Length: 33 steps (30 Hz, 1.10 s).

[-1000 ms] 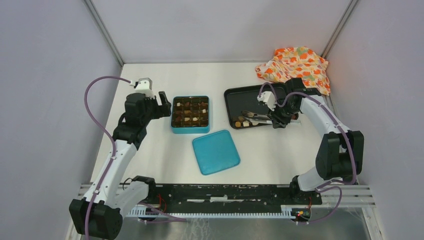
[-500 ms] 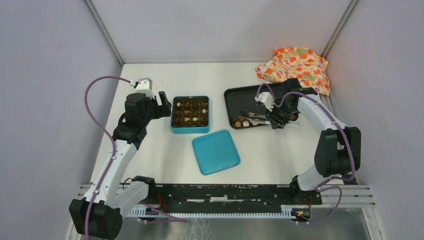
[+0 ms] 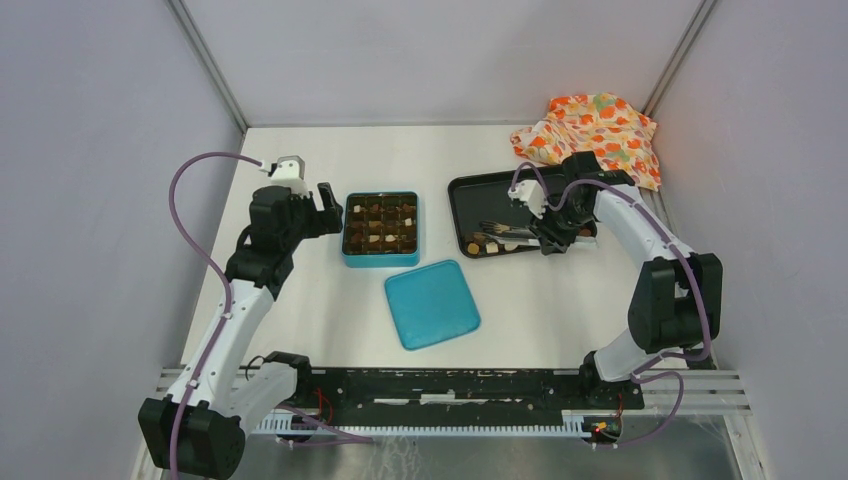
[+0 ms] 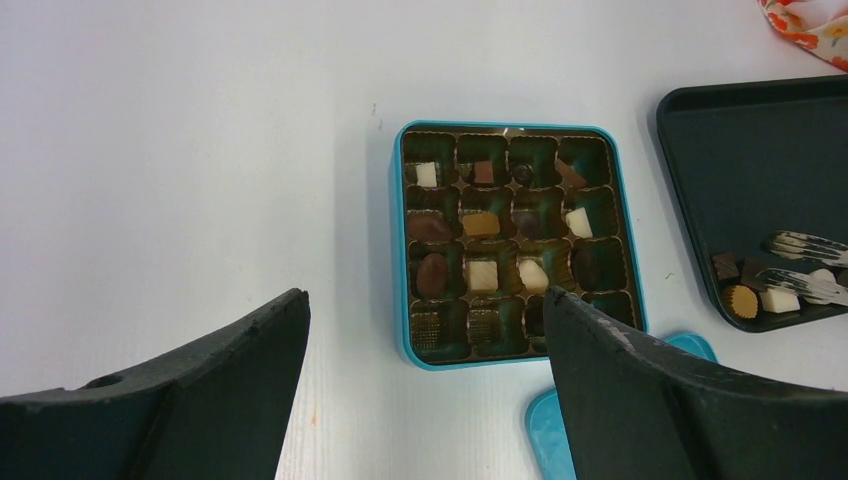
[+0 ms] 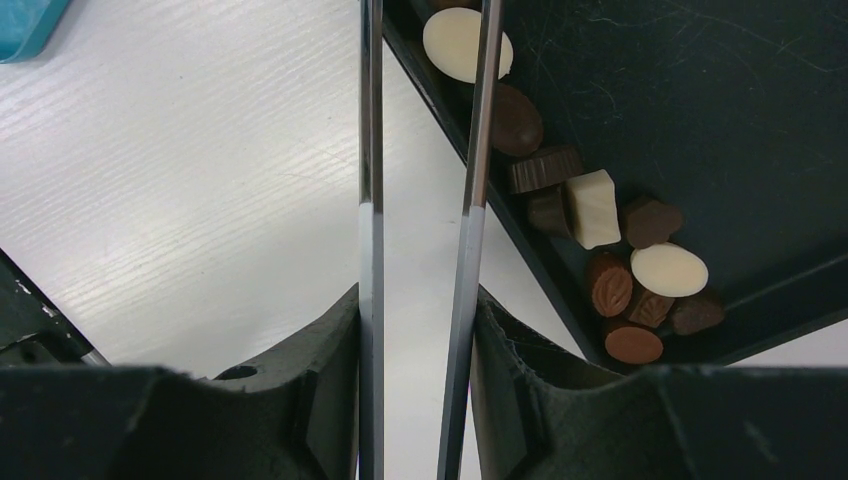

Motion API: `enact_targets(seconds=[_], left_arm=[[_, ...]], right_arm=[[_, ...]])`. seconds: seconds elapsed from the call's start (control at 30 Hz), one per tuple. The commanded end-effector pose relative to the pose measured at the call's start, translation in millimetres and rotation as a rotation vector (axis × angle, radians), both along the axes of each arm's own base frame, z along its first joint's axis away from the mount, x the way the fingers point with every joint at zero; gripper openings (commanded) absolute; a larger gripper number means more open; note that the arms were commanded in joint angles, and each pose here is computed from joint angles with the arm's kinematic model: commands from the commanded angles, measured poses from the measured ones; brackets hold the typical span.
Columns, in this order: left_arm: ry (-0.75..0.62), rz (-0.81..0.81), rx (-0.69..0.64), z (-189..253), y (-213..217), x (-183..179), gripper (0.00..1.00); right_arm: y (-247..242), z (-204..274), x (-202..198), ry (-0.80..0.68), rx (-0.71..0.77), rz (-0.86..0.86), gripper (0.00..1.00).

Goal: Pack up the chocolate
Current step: Pick up the fake chocolate from the plate.

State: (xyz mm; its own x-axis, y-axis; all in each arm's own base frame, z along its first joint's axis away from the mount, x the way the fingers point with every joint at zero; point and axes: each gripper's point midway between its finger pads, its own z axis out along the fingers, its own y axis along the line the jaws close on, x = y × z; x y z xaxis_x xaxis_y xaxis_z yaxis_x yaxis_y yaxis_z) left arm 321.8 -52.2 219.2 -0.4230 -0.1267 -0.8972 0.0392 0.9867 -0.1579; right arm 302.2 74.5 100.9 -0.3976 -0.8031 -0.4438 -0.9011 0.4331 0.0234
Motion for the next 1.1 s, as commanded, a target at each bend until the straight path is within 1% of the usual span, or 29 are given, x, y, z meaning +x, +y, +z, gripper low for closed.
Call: enact_targets(seconds=[0.0, 0.4, 0.8, 0.97, 1.07], left_arm=[[-0.039, -0.038, 0.034, 9.8, -2.4, 2.2, 0.91], [-0.038, -0.042, 0.03, 9.3, -3.3, 2.3, 0.91], [-0.035, -0.043, 0.032, 8.5, -3.4, 2.3, 0.92], [-0.035, -0.043, 0.031, 8.4, -3.5, 2.2, 0.92], [-0.036, -0.045, 0.03, 8.8, -3.8, 2.2, 0.92]], right_arm=[[4.6, 23.4, 4.2, -0.053, 0.02, 0.008, 0.43], [1.3, 18.8, -3.3, -0.032, 0.001, 0.015, 0.43], [7.9, 7.5, 7.1, -0.014, -0.018, 0.014, 0.43], [10.7, 10.2, 15.0, -0.027, -0.029, 0.009, 0.43], [11.2, 12.0, 20.1, -0.034, -0.033, 0.001, 0.42]])
